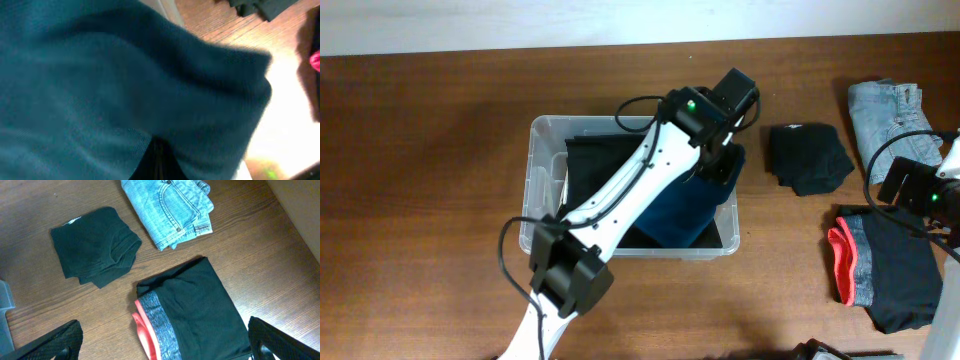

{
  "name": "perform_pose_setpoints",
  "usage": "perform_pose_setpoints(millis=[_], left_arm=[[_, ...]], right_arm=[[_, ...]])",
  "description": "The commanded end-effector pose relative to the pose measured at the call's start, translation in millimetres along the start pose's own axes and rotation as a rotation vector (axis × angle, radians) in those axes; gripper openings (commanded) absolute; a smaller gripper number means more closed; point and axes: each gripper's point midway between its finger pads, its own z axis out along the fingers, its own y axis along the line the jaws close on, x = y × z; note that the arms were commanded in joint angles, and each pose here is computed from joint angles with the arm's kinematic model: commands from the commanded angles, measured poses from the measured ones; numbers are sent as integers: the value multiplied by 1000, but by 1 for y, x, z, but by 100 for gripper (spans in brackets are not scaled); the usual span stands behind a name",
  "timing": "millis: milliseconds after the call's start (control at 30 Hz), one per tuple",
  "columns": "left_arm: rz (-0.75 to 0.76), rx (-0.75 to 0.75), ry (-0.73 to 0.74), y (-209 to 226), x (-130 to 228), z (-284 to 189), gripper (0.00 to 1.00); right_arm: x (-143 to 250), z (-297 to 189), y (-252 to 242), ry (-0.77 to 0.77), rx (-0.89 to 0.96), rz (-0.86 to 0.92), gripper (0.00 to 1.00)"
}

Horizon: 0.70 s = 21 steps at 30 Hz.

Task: Pack container
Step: 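Release and press the teal garment down with the left gripper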

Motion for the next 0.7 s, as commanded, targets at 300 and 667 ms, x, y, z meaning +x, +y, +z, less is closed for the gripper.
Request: perform_pose_setpoints(millis=[300, 667], left_arm=[[-123, -119, -50, 45, -22, 27, 1], [-225, -155, 23, 77, -15, 64, 1]], right_arm=[[-4, -4, -1, -16, 1, 11, 98], [-4, -4, -1, -16, 1, 12, 98]])
